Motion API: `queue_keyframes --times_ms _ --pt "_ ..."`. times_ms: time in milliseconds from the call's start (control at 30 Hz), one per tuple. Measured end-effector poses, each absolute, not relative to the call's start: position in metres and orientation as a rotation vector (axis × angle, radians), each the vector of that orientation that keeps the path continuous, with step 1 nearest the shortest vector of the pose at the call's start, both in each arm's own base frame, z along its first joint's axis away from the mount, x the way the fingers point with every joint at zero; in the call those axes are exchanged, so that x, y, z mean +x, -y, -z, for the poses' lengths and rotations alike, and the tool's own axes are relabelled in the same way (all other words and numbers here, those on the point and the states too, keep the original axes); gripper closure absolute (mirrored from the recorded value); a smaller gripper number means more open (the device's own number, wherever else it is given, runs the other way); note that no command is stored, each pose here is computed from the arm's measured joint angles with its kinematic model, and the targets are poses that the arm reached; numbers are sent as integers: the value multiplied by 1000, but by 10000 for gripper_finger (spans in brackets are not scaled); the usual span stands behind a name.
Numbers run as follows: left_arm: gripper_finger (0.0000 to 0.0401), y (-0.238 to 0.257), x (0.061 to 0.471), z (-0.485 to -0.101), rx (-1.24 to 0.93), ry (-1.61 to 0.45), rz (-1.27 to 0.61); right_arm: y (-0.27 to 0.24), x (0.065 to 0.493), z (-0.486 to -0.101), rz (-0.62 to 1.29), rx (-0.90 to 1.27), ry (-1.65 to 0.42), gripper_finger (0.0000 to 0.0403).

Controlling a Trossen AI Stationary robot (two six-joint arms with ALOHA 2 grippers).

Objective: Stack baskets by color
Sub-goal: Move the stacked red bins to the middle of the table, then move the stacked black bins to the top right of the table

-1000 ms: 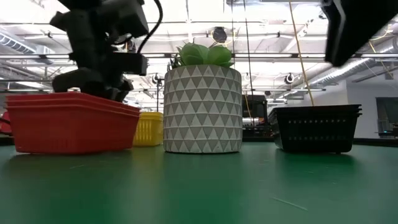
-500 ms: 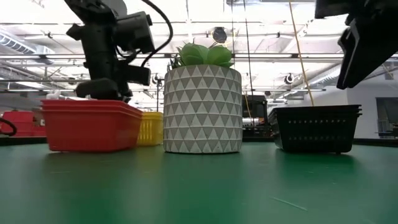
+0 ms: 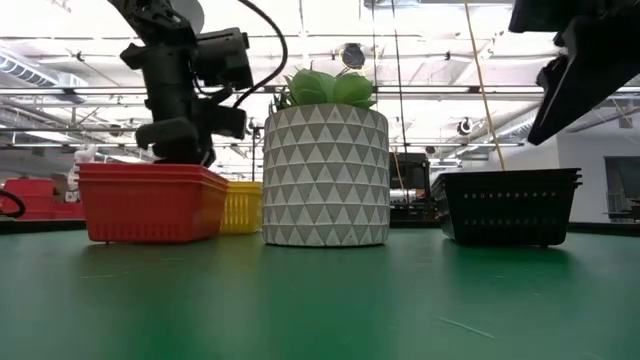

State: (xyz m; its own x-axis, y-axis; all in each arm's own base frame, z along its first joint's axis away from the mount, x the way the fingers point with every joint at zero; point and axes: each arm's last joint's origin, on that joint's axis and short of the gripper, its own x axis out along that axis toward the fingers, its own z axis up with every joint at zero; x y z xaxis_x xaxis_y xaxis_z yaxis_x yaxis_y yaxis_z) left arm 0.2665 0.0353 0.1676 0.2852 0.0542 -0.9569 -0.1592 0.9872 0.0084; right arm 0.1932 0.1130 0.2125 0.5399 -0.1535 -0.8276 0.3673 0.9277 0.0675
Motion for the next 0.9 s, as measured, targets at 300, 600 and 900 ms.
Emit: queue_keyframes --times_ms 300,600,900 --pt "320 -34 273 -207 -125 -1125 -104 -107 205 -205 261 172 -1000 181" --pt "320 -25 255 -254 -122 -920 -76 -105 215 -194 248 154 -1057 181" --pt "320 -8 218 -298 -215 -743 -67 -106 215 -182 216 179 -1141 181"
